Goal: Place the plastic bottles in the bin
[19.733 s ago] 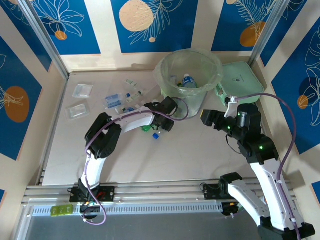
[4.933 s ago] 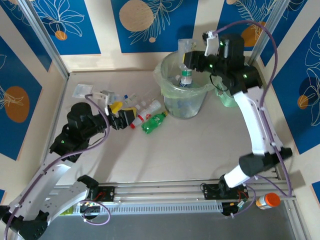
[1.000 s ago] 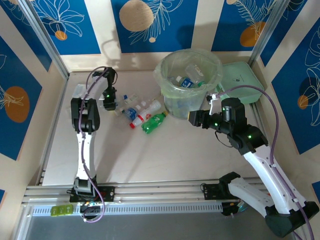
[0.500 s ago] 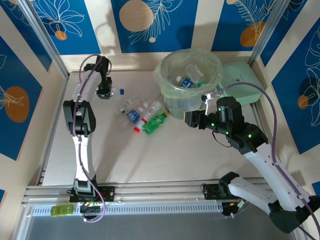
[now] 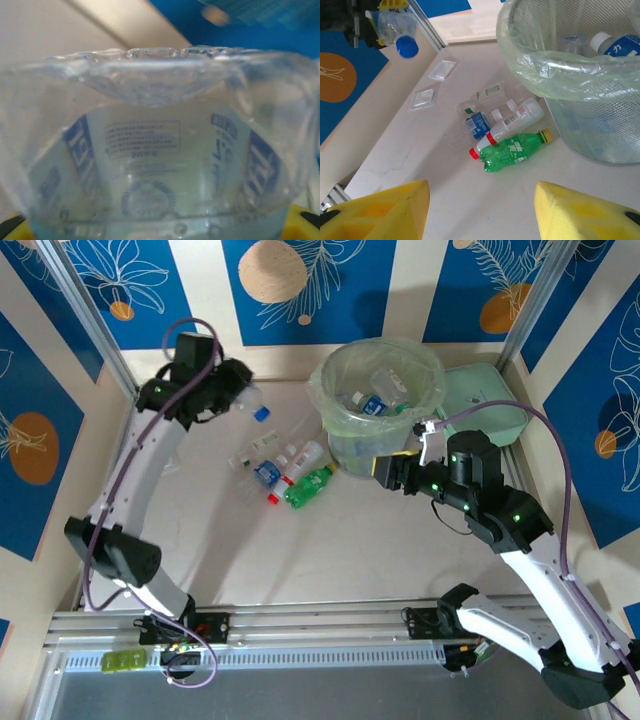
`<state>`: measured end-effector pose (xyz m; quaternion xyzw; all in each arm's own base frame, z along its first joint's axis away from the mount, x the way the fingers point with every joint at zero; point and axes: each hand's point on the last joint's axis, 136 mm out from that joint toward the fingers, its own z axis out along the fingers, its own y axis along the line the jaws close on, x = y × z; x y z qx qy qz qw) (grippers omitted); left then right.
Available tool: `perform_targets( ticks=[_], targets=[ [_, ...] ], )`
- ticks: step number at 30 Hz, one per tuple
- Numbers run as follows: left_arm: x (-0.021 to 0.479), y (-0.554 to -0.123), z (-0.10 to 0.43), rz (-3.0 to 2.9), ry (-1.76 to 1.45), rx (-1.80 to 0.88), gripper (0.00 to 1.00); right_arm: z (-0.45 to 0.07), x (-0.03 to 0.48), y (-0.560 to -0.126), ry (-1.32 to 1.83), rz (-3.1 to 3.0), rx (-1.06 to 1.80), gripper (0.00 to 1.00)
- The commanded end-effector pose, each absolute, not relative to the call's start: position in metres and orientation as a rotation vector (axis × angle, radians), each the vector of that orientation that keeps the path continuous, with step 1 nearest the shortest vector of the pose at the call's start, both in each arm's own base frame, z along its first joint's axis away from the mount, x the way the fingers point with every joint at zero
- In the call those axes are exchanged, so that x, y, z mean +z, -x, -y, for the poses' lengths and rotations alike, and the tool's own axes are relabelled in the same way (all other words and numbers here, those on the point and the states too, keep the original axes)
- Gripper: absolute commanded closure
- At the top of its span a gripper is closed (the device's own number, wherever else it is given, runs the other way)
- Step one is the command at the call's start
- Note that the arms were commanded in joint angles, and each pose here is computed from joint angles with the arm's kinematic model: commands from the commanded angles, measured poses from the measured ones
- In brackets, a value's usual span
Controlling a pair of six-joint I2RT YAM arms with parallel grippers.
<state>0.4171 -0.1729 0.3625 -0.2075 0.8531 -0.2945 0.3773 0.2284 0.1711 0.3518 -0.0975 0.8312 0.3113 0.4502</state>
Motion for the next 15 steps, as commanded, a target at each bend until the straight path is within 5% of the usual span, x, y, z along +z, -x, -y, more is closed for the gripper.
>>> perform_targets(
  ticks=[1,4,15],
  targets=[
    [0.414,-0.373,0.241,-2.006,-0.167,-0.841,0.57,-0.173,0.371,-0.229,0.228,-2.014,0.832,0.42],
    [0.432,-0.323,0.278,-1.833,-0.529,-0.898,0.56,-0.164,0.379,-0.232,0.201,-1.989,0.787,0.43],
    [0.418,-0.232,0.305,-1.48,-1.07,-0.856,0.55,-0.156,0.438,-0.204,0.309,-1.817,0.834,0.4]
  ],
)
